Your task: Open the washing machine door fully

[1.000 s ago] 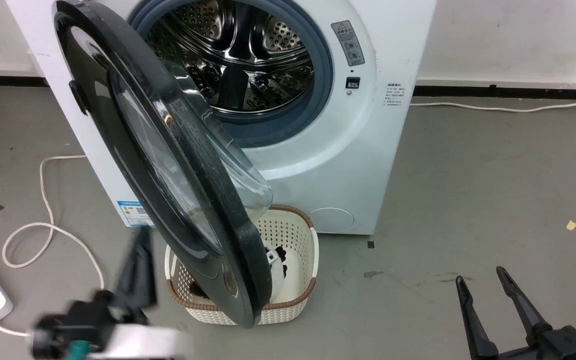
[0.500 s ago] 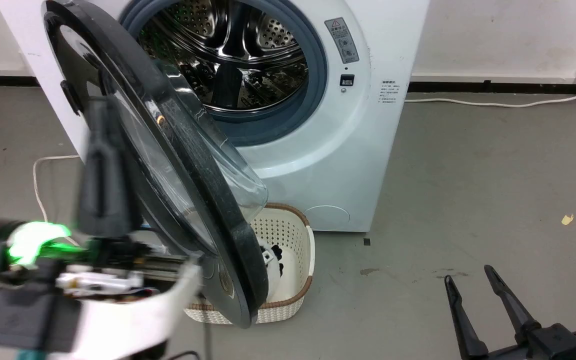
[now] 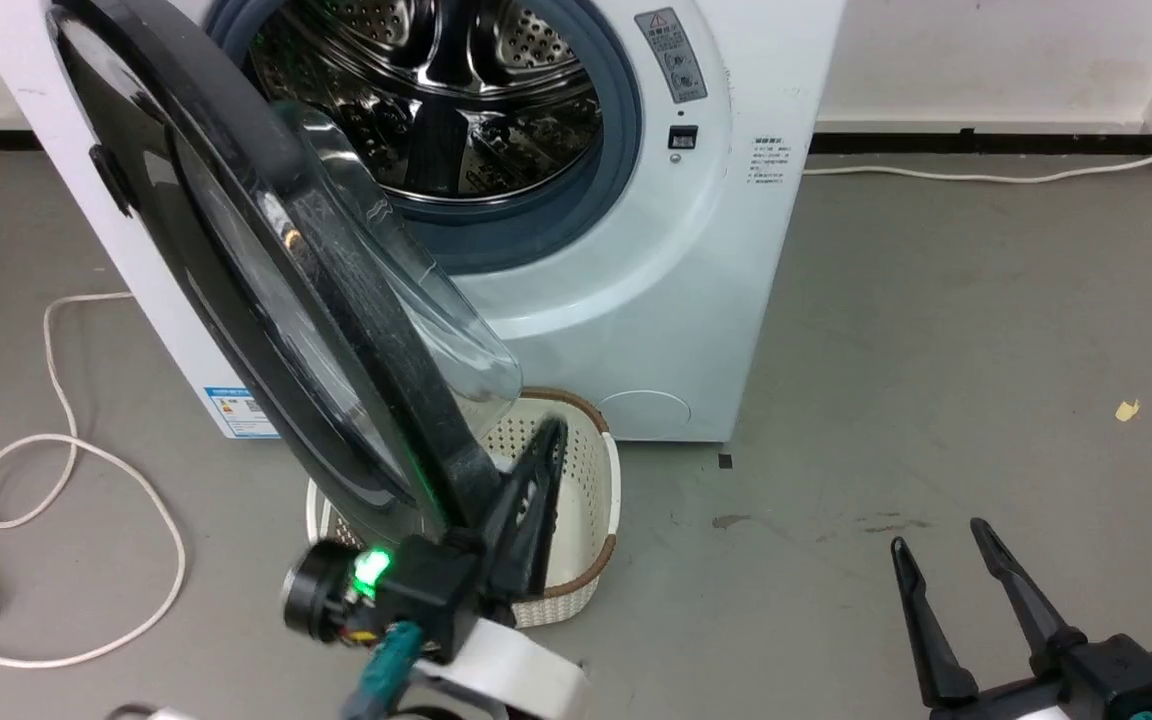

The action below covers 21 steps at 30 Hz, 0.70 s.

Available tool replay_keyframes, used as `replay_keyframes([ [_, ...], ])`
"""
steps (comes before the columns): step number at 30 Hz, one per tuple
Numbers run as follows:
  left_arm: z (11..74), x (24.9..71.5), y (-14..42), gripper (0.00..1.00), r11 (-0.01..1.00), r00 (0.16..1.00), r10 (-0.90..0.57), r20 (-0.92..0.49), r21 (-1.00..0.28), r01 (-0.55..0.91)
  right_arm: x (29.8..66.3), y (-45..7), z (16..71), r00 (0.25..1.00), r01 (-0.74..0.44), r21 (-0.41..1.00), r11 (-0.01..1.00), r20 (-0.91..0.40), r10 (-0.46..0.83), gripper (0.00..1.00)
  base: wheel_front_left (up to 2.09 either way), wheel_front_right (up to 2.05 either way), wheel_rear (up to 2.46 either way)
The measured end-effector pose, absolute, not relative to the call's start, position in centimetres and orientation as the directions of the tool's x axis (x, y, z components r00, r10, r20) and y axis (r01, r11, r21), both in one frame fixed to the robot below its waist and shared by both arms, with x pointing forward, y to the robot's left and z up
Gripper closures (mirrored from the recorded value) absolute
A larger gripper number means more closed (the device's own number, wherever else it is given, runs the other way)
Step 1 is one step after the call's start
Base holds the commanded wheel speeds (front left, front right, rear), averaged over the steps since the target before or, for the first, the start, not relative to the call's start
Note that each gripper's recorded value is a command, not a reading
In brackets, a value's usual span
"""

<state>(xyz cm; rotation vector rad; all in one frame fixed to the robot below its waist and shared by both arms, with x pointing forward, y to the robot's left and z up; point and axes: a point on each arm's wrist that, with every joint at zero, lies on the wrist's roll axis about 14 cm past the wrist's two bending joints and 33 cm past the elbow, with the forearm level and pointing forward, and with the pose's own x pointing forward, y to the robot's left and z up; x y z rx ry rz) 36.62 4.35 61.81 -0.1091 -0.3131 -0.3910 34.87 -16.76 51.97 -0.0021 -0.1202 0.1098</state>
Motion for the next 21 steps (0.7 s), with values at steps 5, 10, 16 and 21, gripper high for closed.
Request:
replay_keyframes([
  [5,55.4,37.4,3.9,1.0,0.923,0.923,-0.369,0.109,-0.074,0.377,35.0,-16.9,51.4,0.989,-0.104,0.0,0.995,0.101,0.103,0.0,0.0,0.0,0.0],
  [10,52.5,37.9,5.1,1.0,0.941,0.945,-0.326,0.027,-0.087,0.327,35.1,-16.8,51.1,0.99,-0.107,0.001,0.994,0.094,0.106,0.0,0.0,0.0,0.0],
  [16,51.6,37.6,6.2,1.0,0.951,0.956,-0.295,0.01,-0.093,0.294,35.5,-16.1,51.1,0.987,-0.129,0.003,0.992,0.095,0.129,0.0,0.0,0.0,0.0],
  [21,51.1,36.3,8.9,1.0,0.972,0.976,-0.217,-0.002,-0.091,0.216,36.4,-14.3,51.2,0.977,-0.188,0.005,0.982,0.1,0.186,0.0,0.0,0.0,0.0],
])
